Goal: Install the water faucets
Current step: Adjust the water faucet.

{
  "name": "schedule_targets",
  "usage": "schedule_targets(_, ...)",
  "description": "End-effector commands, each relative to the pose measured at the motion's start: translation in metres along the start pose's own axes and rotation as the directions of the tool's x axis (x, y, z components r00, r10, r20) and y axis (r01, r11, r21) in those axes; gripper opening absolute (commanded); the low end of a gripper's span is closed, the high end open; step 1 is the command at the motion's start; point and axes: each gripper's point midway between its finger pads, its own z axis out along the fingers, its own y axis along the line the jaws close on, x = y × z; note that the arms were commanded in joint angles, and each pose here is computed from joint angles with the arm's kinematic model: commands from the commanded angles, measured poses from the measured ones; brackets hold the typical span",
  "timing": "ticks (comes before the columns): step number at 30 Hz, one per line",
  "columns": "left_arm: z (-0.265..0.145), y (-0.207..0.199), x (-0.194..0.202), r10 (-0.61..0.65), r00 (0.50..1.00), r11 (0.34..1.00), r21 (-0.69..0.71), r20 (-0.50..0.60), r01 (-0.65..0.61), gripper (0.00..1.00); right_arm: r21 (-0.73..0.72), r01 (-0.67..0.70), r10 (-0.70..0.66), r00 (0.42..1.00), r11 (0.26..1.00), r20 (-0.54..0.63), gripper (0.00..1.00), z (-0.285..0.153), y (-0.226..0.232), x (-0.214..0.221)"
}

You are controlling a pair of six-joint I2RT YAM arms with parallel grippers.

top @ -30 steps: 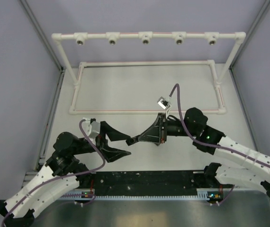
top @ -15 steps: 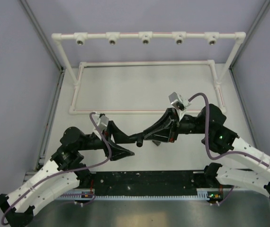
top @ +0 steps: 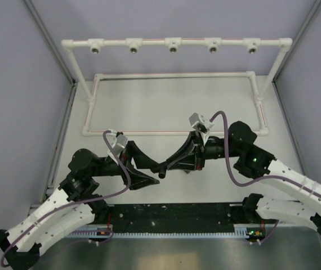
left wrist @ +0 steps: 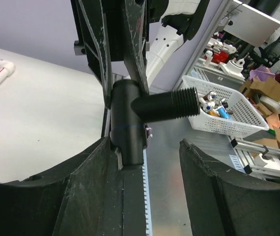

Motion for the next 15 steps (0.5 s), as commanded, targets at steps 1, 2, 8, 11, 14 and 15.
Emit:
schedule_targets(1,0.0055,-0.0126,-0.0222,0.060,0.998,0.997,0.054,0.035,-0.062,0.62,-0.056,0.072,-0.069,0.996,0.996,0.053,0.00,0.0013,0.0158,-0.0267)
schedule_targets(2,0.0064,-0.0120,-0.0218,0.057,0.998,0.997,0.057,0.030,-0.059,0.61,-0.060,0.070,-0.067,0.997,0.996,0.049,0.00,0.0019,0.0163,-0.0254)
schedule_targets(8,0.0103,-0.0102,-0.0183,0.048,0.999,0.996,0.076,0.000,-0.048,0.38,-0.062,0.070,-0.067,0.997,0.996,0.044,0.00,0.0019,0.0167,-0.0239)
schedule_targets(11,0.0111,-0.0105,-0.0162,0.045,0.999,0.995,0.087,-0.010,-0.044,0.23,-0.063,0.067,-0.065,0.997,0.996,0.041,0.00,0.0021,0.0168,-0.0228)
schedule_targets(14,0.0113,-0.0113,-0.0163,0.049,0.999,0.995,0.092,-0.011,-0.048,0.03,-0.064,0.064,-0.062,0.997,0.996,0.037,0.00,0.0028,0.0162,-0.0213)
schedule_targets(15,0.0112,-0.0105,-0.0159,0.051,0.999,0.995,0.090,-0.011,-0.050,0.00,-0.061,0.063,-0.060,0.998,0.996,0.035,0.00,0.0029,0.0151,-0.0206)
